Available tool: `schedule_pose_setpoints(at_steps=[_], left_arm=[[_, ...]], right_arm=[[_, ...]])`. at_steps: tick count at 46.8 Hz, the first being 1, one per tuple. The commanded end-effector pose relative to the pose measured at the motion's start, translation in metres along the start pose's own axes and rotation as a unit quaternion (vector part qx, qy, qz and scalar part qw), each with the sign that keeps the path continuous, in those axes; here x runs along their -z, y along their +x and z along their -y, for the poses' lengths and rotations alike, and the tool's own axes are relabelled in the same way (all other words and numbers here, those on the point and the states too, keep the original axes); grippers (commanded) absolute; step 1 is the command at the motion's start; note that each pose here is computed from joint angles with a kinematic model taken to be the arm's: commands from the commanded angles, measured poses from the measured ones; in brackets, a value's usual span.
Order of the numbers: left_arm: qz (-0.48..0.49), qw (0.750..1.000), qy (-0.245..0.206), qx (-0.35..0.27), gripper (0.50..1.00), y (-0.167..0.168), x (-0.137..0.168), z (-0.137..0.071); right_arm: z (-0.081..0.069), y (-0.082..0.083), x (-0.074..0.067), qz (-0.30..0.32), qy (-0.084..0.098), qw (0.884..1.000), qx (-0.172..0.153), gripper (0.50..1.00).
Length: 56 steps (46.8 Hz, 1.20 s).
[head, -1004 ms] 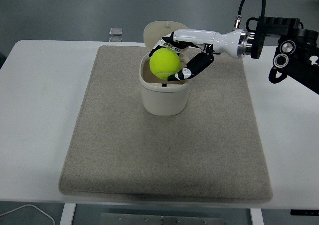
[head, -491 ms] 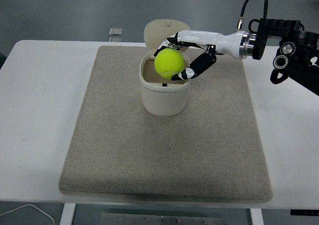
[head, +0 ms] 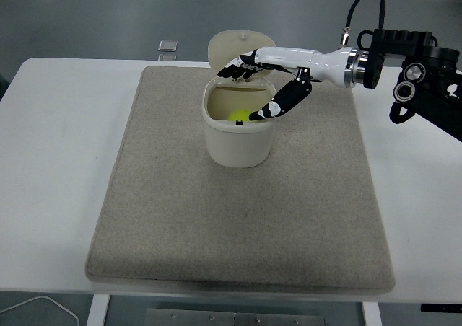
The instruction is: Pick up the tennis ball and place it in the box.
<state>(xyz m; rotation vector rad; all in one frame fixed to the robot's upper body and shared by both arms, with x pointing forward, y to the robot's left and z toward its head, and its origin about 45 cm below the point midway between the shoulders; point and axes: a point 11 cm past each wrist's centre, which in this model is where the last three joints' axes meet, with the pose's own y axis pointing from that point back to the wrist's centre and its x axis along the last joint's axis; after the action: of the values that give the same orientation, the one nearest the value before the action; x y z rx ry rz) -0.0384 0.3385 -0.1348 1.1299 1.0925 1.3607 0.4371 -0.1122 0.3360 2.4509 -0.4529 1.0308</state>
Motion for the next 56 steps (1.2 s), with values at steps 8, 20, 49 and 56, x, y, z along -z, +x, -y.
schedule_pose_setpoints(at_steps=[8,20,49,56], left_arm=[[0.000,1.000,-0.001,0.000,0.992,0.000,-0.001,0.000],[0.000,1.000,0.000,0.001,0.992,0.000,0.000,0.000],[0.000,1.000,0.000,0.000,0.990,0.000,0.000,0.000],[0.000,1.000,0.000,0.001,0.992,0.000,0.000,0.000]], right_arm=[[-0.008,0.001,0.002,0.025,0.005,0.999,0.031,0.895],[-0.043,0.015,-0.013,0.113,-0.011,0.993,0.042,0.895],[-0.093,0.021,-0.079,0.295,-0.046,0.953,-0.053,0.895],[-0.103,0.026,-0.098,0.358,-0.058,0.925,-0.109,0.895]])
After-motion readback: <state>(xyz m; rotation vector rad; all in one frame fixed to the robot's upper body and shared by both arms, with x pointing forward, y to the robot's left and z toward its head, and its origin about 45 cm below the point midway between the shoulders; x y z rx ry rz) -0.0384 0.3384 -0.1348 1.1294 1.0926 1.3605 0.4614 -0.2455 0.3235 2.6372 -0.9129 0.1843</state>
